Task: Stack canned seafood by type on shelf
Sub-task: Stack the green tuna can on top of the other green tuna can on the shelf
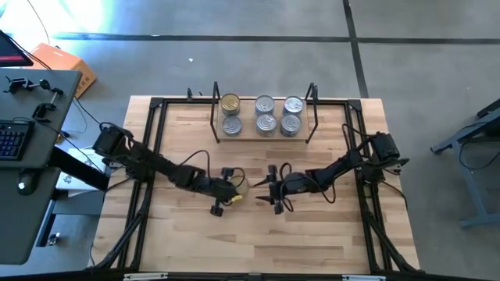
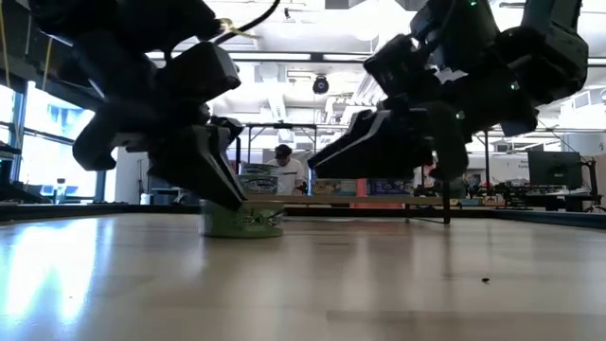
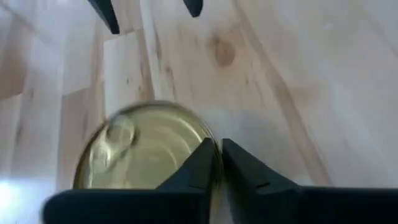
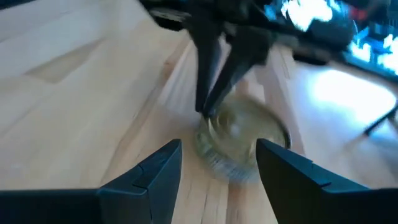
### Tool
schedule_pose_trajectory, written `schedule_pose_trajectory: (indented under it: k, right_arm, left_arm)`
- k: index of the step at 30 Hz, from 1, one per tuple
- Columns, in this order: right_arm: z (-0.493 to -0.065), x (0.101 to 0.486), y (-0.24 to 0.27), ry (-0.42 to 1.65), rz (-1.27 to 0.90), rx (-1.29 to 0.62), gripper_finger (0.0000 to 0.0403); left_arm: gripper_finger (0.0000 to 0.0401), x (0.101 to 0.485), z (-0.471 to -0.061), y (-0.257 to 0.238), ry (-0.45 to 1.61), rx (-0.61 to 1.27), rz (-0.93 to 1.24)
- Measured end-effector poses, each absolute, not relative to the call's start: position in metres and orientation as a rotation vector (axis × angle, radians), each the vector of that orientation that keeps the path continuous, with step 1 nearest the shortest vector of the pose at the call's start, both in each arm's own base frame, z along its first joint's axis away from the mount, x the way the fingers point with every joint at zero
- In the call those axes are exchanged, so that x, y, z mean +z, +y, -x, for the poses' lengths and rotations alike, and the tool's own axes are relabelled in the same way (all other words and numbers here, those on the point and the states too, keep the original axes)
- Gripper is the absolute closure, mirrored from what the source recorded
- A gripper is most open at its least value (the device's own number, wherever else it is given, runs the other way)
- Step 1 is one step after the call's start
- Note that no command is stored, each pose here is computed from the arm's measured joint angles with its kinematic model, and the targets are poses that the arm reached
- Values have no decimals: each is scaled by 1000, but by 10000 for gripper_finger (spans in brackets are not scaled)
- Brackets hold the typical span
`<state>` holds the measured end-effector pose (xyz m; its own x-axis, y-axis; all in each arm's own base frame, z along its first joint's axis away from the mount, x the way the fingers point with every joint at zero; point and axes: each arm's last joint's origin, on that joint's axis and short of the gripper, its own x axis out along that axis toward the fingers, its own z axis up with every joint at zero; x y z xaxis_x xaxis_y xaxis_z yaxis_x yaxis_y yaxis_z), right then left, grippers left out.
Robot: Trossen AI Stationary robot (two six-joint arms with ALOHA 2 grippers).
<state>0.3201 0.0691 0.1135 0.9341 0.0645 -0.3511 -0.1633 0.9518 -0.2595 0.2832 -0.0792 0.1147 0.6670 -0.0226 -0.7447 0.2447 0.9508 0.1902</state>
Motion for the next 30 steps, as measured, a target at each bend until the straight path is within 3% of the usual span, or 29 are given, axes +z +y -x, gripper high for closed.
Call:
schedule_pose_trajectory:
  k: [5,8,14,19,26,30]
  right_arm:
    - [-330,129,70,306,458,78,203]
    - [-336,130,68,381,495,9,196]
    - [-344,128,68,602,702,85,155]
    - [-345,128,70,654,860,150,135]
    - [-339,111,68,713,915,134,133]
    - [-344,104,68,646,860,81,134]
  left_arm:
    - [398,119,-285,-77,807,-186,-266]
    - [400,125,-284,-78,776,-190,-247]
    - [401,132,-286,-77,722,-211,-262]
    - [401,134,-288,-76,698,-200,-245]
    - [401,125,-276,-68,532,-177,-215]
    - [401,116,-257,-53,410,-134,-134]
